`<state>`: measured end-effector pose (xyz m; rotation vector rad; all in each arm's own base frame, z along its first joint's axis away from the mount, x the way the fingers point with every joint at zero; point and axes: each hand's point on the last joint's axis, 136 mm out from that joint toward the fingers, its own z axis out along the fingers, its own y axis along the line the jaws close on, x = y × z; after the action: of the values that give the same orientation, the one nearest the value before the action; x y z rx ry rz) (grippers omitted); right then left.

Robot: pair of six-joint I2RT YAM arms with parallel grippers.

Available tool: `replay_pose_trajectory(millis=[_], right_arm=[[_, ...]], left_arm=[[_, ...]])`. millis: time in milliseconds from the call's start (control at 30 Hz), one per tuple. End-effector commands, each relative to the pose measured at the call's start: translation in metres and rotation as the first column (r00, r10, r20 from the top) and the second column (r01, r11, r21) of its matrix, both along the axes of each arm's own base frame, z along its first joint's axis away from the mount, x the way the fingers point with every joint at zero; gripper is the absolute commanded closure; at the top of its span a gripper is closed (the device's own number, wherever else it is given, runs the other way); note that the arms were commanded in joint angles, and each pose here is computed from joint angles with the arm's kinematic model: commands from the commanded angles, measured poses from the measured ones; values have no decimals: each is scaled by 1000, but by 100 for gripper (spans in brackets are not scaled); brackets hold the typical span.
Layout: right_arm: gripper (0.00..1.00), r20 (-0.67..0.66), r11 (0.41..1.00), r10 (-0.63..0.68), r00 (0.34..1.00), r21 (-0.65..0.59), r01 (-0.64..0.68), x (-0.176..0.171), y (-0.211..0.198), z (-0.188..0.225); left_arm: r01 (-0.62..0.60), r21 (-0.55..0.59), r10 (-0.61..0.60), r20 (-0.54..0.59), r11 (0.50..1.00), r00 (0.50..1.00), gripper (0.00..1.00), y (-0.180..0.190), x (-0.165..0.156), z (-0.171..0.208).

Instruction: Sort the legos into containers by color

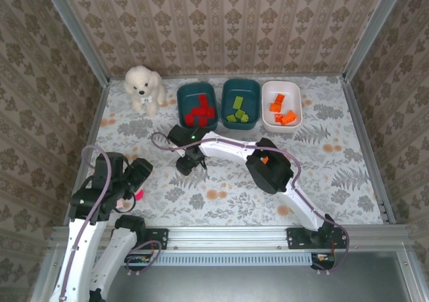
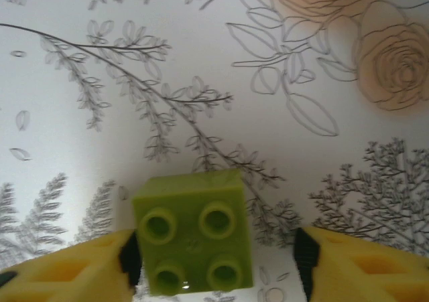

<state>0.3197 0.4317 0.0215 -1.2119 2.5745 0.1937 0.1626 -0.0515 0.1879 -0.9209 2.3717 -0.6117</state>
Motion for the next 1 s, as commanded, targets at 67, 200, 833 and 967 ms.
replay_pose_trajectory(millis=[67, 200, 833, 967], right_arm=[[51, 32, 997, -19, 999, -75, 21, -1, -4, -9], [69, 47, 997, -27, 999, -71, 31, -1, -1, -4], [74, 270, 788, -611, 744, 115, 605, 121, -183, 147], [74, 286, 680, -720, 632, 109, 725, 159, -219, 138]], left_arm=[[7, -17, -7, 9, 1000, 1000, 27, -3, 1, 6], [14, -26, -14, 6, 1000, 1000, 28, -5, 3, 3], [396, -30, -395, 35, 918, 918, 28, -99, 66, -15], [531, 52, -533, 35, 846, 846, 26, -140, 85, -7]])
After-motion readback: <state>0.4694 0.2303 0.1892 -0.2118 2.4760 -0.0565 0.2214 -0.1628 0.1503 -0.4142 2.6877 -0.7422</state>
